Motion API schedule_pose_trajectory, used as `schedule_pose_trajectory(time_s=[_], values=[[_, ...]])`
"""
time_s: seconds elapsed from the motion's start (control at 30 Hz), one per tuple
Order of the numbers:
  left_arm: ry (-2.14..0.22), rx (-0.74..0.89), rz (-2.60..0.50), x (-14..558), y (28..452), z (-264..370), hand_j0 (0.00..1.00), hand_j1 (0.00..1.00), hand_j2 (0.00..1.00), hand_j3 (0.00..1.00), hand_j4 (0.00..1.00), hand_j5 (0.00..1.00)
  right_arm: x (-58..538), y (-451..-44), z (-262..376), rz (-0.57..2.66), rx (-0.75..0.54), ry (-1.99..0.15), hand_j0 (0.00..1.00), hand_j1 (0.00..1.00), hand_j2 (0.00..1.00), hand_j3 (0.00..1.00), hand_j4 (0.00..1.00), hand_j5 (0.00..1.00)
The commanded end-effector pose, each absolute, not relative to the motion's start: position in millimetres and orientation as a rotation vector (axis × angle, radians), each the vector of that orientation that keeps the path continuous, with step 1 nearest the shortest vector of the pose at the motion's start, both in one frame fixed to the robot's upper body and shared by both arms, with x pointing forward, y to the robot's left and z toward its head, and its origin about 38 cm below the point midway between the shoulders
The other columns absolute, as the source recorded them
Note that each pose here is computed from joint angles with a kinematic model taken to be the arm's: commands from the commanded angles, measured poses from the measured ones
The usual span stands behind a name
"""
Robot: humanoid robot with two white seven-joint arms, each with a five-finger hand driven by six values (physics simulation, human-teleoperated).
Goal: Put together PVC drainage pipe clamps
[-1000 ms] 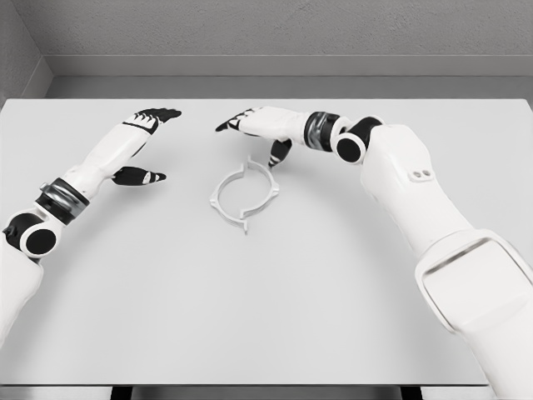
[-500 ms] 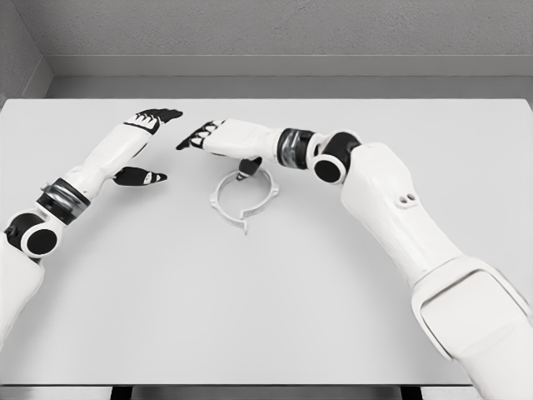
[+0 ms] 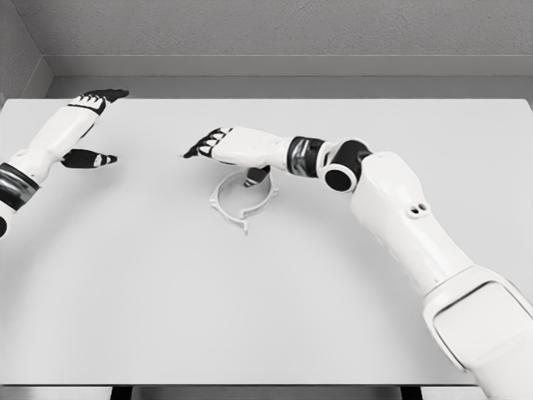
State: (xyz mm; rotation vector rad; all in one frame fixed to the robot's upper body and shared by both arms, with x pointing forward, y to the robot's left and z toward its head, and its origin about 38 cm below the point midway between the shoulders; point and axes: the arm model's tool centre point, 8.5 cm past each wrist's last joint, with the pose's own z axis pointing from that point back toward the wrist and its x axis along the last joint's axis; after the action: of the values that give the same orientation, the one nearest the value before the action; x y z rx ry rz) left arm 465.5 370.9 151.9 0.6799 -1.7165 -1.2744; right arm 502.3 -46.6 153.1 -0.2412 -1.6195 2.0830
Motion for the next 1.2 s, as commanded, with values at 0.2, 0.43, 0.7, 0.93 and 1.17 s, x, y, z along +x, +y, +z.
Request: schedule_pose_trajectory(time_s=[0.2,0.43,0.7,0.93,1.17], values=[[-1.703,0.698,-1.272,464,382,155,1.00,1.00,1.00,1.00,1.00,1.00,491,-50,170,2.101,-0.273,-1.700,1.00,1.00,1.00,1.00,1.00,1.00],[-1.708,0.691,-1.270,464,379,154,1.00,1.00,1.00,1.00,1.00,1.00,481,-50,163,2.165,-0.266,-1.682,1.00,1.00,1.00,1.00,1.00,1.00],[-1.709,0.689,-1.271,464,378,154,1.00,1.00,1.00,1.00,1.00,1.00,476,-49,153,2.233,-0.257,-1.634,1.00,1.00,1.00,1.00,1.00,1.00],[-1.710,0.689,-1.272,464,377,154,1.00,1.00,1.00,1.00,1.00,1.00,474,-50,148,2.257,-0.255,-1.613,1.00,1.00,1.00,1.00,1.00,1.00],[-1.708,0.689,-1.272,464,378,153,1.00,1.00,1.00,1.00,1.00,1.00,472,-59,152,2.277,-0.278,-1.606,1.00,1.00,1.00,1.00,1.00,1.00]])
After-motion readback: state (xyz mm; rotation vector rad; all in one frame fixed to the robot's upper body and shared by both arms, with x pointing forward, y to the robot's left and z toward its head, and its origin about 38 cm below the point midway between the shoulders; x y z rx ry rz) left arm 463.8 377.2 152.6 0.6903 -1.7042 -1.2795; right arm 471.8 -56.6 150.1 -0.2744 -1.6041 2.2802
